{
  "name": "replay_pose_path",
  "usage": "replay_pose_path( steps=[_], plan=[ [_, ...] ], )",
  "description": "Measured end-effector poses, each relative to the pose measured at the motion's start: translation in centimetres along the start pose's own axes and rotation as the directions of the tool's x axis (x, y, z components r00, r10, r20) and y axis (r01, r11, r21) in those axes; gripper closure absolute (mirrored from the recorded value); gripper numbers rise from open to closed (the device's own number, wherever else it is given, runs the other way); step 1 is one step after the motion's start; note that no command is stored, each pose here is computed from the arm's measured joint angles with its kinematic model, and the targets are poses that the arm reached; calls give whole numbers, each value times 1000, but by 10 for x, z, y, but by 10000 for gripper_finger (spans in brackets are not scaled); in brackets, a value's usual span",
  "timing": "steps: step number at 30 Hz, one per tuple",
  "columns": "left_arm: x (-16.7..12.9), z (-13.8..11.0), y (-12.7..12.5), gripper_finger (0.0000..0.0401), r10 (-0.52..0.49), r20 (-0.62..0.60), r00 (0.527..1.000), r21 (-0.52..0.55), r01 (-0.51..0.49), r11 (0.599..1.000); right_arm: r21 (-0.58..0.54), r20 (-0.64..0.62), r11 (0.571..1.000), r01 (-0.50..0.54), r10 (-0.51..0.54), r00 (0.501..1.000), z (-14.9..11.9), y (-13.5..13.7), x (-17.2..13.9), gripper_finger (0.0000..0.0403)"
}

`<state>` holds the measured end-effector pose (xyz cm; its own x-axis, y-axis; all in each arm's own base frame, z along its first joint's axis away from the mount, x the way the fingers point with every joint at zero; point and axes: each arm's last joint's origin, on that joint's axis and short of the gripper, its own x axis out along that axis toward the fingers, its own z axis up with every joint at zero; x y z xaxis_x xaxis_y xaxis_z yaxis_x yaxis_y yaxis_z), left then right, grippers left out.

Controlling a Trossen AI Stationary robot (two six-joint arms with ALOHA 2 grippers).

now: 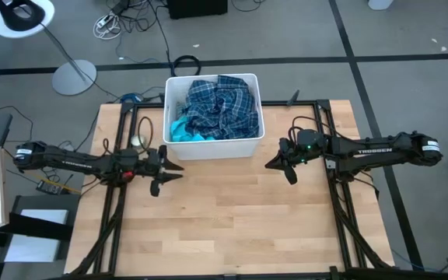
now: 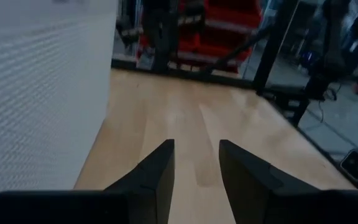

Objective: Sort clothes
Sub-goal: Return to Home Position

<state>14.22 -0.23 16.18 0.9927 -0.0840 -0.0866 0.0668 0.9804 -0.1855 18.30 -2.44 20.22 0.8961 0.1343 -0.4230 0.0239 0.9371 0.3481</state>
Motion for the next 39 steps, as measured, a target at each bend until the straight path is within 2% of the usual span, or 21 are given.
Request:
replay_pose_path(
  steps=[6, 12, 17, 21, 30, 36, 39],
  plan=[
    [-3, -6, 1, 270, 4, 4, 1000, -13, -4, 1000, -1, -5, 1000, -30, 30, 1000, 0, 1, 0, 396],
    [-8, -5, 2, 270, 67, 5, 998, -53, -67, 996, -15, 39, 999, -41, 42, 998, 4, 4, -9, 394],
    [-17, 0, 0, 270, 51, 48, 998, -56, -49, 997, -56, 93, 997, -52, 57, 994, 6, 10, -24, 396],
    [-26, 1, -1, 270, 47, 66, 997, -42, -44, 998, -84, 132, 996, -40, 51, 990, -6, 8, -32, 394],
    [-45, 2, -2, 270, 35, 121, 992, -29, -32, 999, -59, 222, 998, -25, 37, 974, -29, 0, -45, 396],
    [-45, 1, -3, 270, 23, 118, 993, -30, -19, 999, -74, 250, 997, -23, 41, 967, -36, -2, -49, 394],
    [-45, 1, -3, 270, 26, 116, 993, -34, -22, 999, -65, 267, 998, 26, -8, 964, -43, -7, -48, 396]
  ],
)
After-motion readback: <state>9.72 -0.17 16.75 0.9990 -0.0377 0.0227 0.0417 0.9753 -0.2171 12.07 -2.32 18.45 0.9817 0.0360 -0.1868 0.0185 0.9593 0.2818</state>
